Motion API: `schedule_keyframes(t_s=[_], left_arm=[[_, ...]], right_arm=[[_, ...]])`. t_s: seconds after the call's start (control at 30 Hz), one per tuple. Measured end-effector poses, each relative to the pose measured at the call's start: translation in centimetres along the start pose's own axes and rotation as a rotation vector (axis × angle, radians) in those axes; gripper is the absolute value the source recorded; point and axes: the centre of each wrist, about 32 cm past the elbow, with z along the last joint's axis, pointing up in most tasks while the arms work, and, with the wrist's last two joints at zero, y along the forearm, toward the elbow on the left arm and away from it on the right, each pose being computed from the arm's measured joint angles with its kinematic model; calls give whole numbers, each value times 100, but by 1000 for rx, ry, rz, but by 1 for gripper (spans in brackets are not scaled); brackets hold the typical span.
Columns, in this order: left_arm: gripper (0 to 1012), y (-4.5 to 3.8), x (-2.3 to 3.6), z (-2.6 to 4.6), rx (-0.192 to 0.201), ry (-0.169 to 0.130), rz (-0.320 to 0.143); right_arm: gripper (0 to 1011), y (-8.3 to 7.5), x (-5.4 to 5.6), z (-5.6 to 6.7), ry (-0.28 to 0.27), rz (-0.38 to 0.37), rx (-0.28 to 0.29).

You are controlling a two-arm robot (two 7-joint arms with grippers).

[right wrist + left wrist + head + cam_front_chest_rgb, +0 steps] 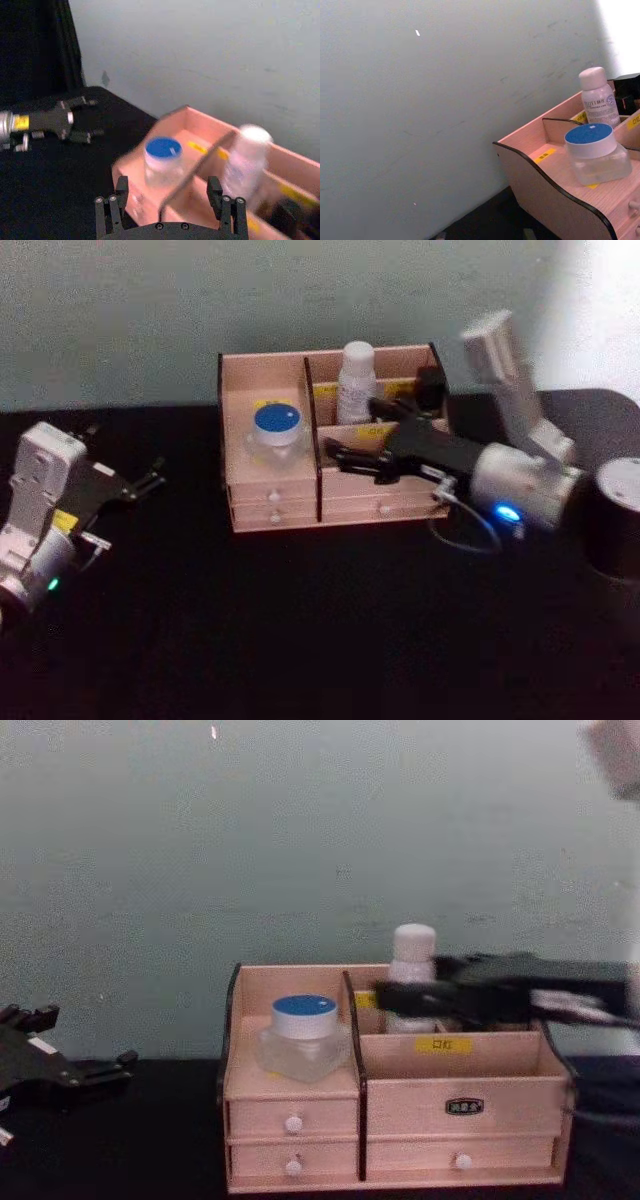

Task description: Pick up the facial cleanser and watermelon frost from the table and place them into the tiered storage box.

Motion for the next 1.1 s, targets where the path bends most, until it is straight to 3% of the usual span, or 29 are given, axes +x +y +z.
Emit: schedule_keyframes(t_s=[0.23, 0.37, 0.43, 0.47, 0.63, 0.73, 0.9, 1.1], left_arm=[[1001, 0, 1, 0, 0, 0, 0], [1001, 0, 0, 0, 0, 0, 0], [1001, 0, 0, 0, 0, 0, 0], [1001, 0, 0, 0, 0, 0, 0], [1001, 0, 0, 0, 0, 0, 0], [1001, 0, 0, 0, 0, 0, 0], [1001, 0, 0, 0, 0, 0, 0], [1001, 0, 0, 0, 0, 0, 0]], right_arm=[[1003, -624, 12, -276, -7, -101, -23], [1003, -809, -1, -389, 3, -186, -25], [1003, -896, -36, -466, -4, -282, -20], [1003, -926, -72, -526, -20, -365, -15], [1002, -914, -176, -728, -40, -632, -3], [1002, -863, -213, -862, -46, -744, 8], [1002, -781, -245, -1022, -42, -826, 11], [1003, -708, -230, -1113, -21, -837, -22]])
